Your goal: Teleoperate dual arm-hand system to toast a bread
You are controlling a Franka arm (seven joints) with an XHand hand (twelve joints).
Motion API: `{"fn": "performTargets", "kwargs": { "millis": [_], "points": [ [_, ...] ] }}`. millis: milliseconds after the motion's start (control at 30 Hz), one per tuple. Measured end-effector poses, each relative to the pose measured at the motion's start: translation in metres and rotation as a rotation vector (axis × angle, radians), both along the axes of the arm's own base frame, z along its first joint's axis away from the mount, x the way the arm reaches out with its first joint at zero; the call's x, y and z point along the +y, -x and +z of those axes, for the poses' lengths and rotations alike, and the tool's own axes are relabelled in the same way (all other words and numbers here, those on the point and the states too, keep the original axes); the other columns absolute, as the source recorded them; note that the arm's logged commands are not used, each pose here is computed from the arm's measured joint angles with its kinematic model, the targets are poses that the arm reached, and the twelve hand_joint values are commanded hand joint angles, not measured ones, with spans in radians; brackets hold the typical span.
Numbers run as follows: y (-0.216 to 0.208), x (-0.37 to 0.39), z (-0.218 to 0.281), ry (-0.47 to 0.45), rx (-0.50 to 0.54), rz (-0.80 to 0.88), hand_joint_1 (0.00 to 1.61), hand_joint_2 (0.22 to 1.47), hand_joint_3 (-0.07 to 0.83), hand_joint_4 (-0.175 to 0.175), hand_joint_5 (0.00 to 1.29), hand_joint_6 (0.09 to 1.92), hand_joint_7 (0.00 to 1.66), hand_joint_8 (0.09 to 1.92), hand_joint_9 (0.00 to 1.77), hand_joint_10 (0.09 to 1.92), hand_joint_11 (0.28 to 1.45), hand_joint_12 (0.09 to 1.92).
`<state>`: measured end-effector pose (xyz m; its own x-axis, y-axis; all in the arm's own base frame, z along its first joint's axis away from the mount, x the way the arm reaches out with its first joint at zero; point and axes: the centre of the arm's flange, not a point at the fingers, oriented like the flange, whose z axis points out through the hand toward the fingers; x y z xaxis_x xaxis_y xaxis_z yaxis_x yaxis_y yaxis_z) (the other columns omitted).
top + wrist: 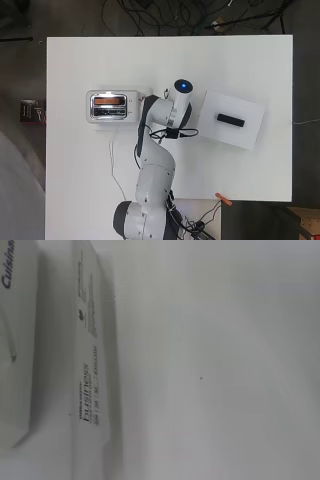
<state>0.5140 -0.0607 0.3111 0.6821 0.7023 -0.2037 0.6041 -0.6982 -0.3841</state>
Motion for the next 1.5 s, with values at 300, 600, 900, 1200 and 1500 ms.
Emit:
{"fn": "performTargets", "kwargs": {
  "millis": [300,600,900,1200,1500],
  "points": [
    [-0.008,0.036,0.019,-0.033,-0.061,0.108,0.00,1.12,-0.007,0.068,0.53,0.09,0.36,0.09,0.43,0.09,0.46,0.09],
    [-0.017,0.025,-0.037,-0.048,0.035,0.041,0.00,1.10,-0.001,0.050,0.35,0.09,0.26,0.09,0.33,0.09,0.43,0.09],
    [-0.023,0.020,-0.067,-0.110,0.050,-0.017,0.00,1.11,-0.003,0.073,0.40,0.09,0.28,0.09,0.34,0.09,0.43,0.09],
    [-0.011,0.052,0.105,0.033,-0.202,0.119,0.00,1.11,0.000,-0.008,0.34,0.09,0.24,0.09,0.30,0.09,0.40,0.09],
    [0.067,0.089,0.248,0.165,-0.370,0.224,0.00,1.12,0.002,-0.049,0.27,0.09,0.23,0.09,0.30,0.09,0.38,0.09]
  ]
}}
